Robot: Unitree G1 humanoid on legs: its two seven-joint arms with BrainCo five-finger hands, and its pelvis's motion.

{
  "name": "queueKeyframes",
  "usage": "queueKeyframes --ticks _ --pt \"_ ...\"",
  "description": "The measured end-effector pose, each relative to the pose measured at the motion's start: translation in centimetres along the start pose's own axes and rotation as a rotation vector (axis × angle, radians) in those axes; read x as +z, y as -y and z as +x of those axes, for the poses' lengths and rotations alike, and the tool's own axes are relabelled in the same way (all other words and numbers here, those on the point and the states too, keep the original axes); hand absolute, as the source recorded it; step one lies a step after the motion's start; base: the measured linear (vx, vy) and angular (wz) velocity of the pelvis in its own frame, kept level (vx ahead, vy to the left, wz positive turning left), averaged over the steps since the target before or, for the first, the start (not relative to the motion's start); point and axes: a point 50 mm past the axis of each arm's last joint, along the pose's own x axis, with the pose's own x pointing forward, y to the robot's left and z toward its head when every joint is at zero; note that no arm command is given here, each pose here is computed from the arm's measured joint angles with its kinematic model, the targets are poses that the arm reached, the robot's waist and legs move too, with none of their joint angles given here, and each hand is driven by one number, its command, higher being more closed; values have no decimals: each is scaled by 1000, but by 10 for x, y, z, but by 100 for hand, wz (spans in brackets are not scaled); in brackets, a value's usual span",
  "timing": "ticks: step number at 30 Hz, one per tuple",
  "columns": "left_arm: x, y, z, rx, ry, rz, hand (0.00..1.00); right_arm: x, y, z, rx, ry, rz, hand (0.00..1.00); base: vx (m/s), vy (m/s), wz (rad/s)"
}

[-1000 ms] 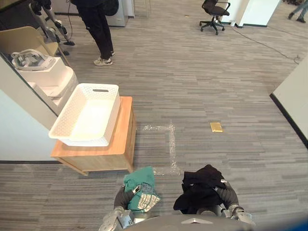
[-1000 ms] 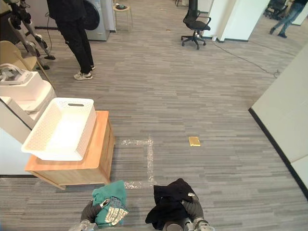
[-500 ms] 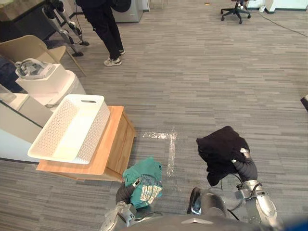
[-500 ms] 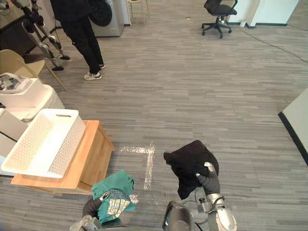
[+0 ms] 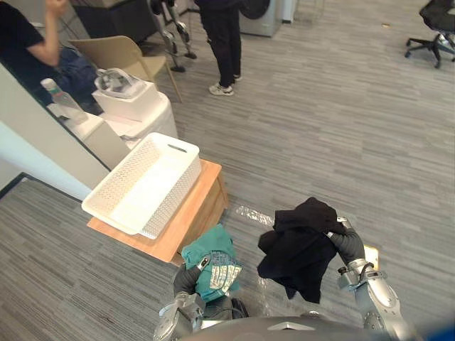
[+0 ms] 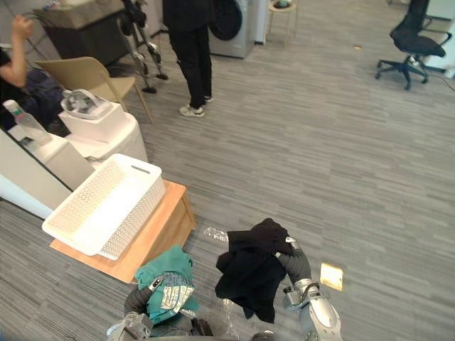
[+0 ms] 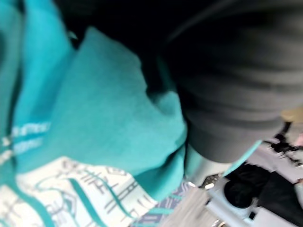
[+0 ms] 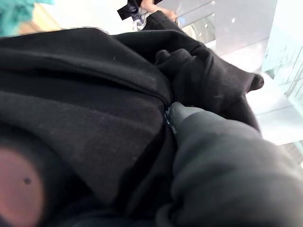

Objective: Tidy the bed and pick cloth on bed and put in laundry

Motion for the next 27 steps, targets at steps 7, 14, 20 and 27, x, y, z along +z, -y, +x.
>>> queueKeyframes --ticks 7,14,20,27 --pt "23 -16 -7 29 61 93 100 -24 -11 -17 -73 -95 71 100 141 -57 85" --pt "27 -15 -5 19 70 101 100 -18 -7 -26 -109 -41 76 100 241 -213 100" --pt "2 -4 -16 -12 36 102 100 -14 -5 -31 -120 2 82 100 294 -307 78" --pt "9 9 -16 -45 99 74 100 6 -26 -18 -7 84 65 100 147 -172 60"
